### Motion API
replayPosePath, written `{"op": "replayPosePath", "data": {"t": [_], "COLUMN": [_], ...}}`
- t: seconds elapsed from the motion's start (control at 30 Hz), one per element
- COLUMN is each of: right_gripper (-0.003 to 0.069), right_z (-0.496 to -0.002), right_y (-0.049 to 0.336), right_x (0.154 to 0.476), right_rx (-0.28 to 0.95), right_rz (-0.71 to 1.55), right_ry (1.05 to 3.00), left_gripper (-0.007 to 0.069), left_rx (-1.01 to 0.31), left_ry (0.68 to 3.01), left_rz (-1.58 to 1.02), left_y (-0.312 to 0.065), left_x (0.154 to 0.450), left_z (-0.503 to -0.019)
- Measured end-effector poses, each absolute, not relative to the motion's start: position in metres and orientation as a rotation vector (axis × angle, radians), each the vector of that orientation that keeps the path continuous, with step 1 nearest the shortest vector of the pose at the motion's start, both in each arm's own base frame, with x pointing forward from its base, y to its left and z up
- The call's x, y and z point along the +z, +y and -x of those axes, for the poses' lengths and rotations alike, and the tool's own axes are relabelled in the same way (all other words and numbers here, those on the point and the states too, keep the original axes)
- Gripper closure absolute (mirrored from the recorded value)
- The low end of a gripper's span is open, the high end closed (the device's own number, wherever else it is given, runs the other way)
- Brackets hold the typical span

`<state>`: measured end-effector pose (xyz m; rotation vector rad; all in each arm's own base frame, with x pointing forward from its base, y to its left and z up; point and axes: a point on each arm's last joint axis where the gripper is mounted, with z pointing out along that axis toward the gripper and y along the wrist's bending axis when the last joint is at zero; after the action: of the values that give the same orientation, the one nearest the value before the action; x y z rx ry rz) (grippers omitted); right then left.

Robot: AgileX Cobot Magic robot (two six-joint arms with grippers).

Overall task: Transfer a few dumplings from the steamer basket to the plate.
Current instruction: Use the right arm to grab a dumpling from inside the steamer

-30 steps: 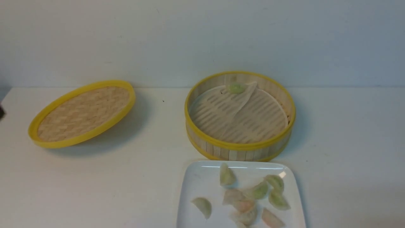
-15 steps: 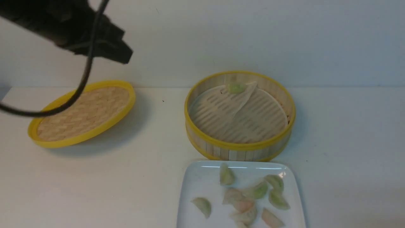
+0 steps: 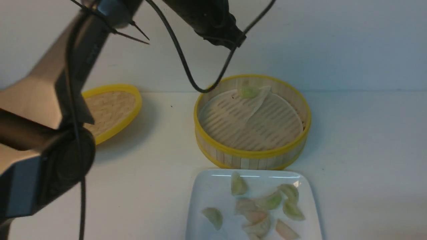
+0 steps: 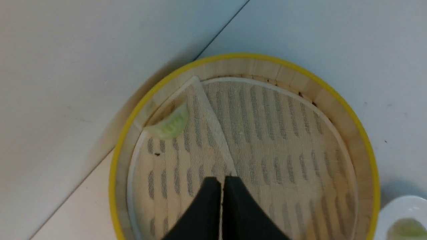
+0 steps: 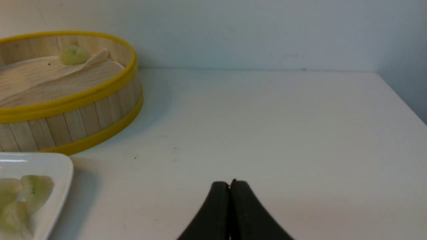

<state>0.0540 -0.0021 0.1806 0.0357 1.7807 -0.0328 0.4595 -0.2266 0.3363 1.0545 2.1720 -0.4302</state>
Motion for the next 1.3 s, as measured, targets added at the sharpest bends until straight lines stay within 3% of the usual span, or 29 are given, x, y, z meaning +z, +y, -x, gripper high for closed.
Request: {"op": "replayPosePath", "data": {"t": [0.37,0.63,1.0,1.3], "right_gripper": [0.0673,0.0673,0.0673,0.0673], "right_z": [-0.054,-0.054,-0.054,-0.054], "right_y": [-0.002,-0.002,-0.002,-0.002], "right_x": [0.181,0.181,0.181,0.181], "right_rx": [-0.032,-0.032,-0.013,-0.013], "right_rz": [-0.037,-0.037,-0.060,-0.060], "right_ry": [1.781,1.781,1.780,1.780], "left_gripper": [0.0631,0.0627,0.0617,0.0617], "left_rx": [-0.330,-0.286,-0.381,-0.425], "left_ry": [2.114,1.997,2.279,2.282], "left_rz": [-1.417,-1.506,-1.195,-1.172], "left_y": [-0.241,-0.242,-0.216,-0.215], "left_x": [0.232,0.222,0.213,0.214], "left_z": [-0.493,-0.500,-0.510,-0.510]}}
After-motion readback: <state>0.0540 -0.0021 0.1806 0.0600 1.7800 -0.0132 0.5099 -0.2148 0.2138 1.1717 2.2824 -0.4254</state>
